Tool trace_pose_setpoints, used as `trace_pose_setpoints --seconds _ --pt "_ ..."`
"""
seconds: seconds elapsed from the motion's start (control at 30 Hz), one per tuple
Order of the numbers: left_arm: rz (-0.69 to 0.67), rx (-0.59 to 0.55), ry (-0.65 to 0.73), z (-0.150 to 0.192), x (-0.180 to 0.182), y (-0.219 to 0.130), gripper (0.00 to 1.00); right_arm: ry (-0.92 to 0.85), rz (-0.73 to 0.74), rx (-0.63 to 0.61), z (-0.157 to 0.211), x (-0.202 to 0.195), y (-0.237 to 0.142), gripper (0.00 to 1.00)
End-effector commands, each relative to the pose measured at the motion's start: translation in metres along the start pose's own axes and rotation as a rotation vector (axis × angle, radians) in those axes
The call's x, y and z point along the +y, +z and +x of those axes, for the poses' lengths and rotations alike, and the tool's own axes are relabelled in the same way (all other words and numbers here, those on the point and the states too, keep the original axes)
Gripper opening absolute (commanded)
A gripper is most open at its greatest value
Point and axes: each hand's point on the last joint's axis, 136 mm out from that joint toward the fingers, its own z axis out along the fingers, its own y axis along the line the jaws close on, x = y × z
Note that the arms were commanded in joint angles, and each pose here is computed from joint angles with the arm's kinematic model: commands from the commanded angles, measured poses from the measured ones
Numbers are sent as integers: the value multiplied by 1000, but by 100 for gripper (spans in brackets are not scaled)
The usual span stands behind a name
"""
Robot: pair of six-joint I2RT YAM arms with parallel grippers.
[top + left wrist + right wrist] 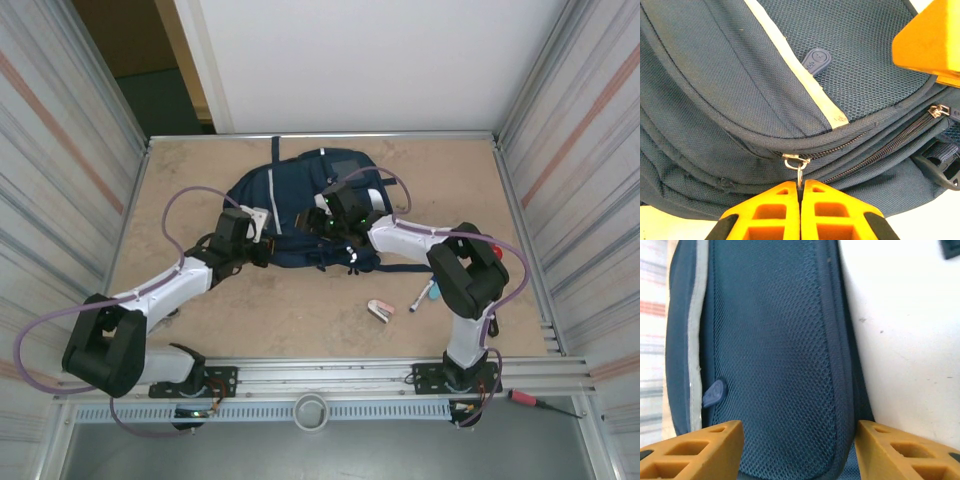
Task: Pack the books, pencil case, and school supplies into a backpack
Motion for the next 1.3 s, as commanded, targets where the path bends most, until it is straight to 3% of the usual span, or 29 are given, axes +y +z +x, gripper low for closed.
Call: trace_pose_setpoints --seconds 0.0,0.1,0.2,0.33,0.53,0.67,0.73,0.77,0.87,1.0,1.07,1.27 --pt "58 -29 50 -5 -11 -8 0 74 64 -47 -12 -17 8 50" --pt "50 -20 70 -3 -10 -7 0 36 70 -46 -15 -21 11 19" --pt "-23 -2 79 -3 2 -8 0 -49 110 -49 -26 -34 -1 1" --pt "-87 -10 96 -8 12 -9 0 -191 78 1 -43 -44 -23 0" --pt "-79 27 174 -11 6 3 0 -278 -52 173 -54 -59 -45 0" --pt "-2 45 226 -12 -17 11 0 -291 -116 250 -69 -66 -51 0" --pt "58 23 220 -16 -35 12 0 -245 -63 224 -86 -76 -53 0" --pt "84 3 216 -20 -44 11 0 -217 -25 205 -93 -80 -55 5" --pt "122 -25 220 -27 -67 10 0 -102 72 130 -98 -87 -71 40" --pt "128 -22 242 -25 -87 9 0 21 44 38 -66 -80 -89 64" --pt "140 -17 254 -21 -94 8 0 58 42 41 -45 -76 -87 68" --pt "153 -8 278 -13 -106 8 0 90 7 72 -13 -62 -61 67"
